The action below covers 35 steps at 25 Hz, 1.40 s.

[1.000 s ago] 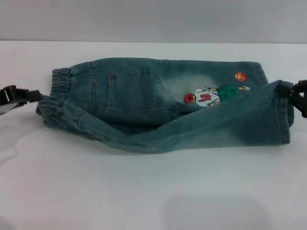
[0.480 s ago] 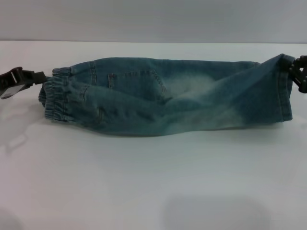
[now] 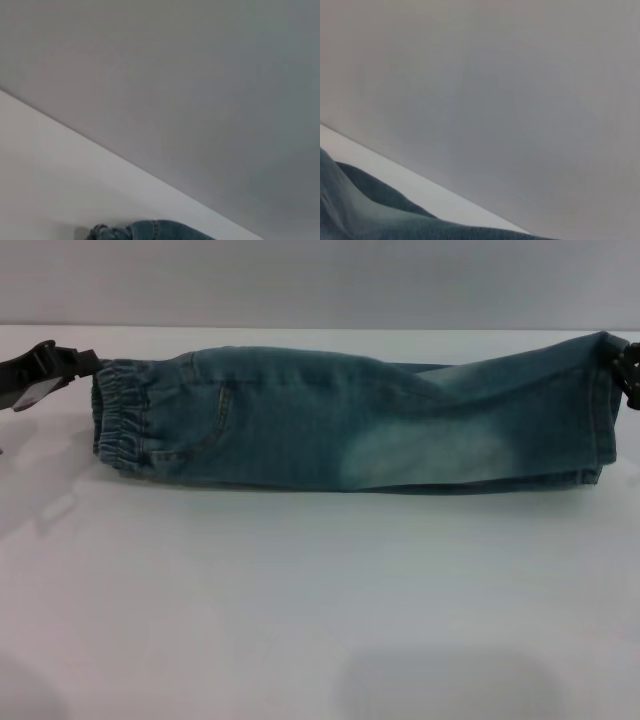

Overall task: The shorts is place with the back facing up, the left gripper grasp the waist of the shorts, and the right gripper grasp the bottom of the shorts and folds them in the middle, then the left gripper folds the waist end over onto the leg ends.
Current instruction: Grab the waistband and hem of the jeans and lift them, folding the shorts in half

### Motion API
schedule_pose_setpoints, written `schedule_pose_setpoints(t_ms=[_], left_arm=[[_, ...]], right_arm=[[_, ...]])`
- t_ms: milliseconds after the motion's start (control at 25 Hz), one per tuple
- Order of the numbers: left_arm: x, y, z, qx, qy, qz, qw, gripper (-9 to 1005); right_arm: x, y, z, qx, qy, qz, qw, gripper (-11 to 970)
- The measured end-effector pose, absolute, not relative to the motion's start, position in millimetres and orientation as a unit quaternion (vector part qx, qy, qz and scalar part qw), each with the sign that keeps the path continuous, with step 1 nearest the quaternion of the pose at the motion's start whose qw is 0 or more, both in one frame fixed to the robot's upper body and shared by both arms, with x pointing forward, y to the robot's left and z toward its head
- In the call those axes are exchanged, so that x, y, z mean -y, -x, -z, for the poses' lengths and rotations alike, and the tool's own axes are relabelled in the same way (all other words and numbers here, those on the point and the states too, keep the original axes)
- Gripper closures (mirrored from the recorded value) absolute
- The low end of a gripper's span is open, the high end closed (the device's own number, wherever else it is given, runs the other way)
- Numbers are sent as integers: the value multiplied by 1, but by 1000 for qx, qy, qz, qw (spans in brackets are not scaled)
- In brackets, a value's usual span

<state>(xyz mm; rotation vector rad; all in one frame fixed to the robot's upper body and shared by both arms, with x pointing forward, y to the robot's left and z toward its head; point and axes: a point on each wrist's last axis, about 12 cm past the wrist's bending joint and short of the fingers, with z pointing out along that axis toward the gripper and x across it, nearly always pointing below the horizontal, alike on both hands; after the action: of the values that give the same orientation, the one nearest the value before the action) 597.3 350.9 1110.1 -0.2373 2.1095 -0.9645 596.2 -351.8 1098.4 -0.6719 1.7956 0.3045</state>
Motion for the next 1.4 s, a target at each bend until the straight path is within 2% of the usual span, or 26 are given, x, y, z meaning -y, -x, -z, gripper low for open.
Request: schedule_pose_setpoints(t_ms=[600, 1400], left_arm=[[-336, -609, -1110, -827, 101, 371, 411, 968], [-319, -612, -1103, -840, 69, 357, 402, 964]], right_arm=[[343, -622, -1103, -771, 264, -88, 573, 960], [330, -631, -1090, -790, 240, -64, 560, 920]])
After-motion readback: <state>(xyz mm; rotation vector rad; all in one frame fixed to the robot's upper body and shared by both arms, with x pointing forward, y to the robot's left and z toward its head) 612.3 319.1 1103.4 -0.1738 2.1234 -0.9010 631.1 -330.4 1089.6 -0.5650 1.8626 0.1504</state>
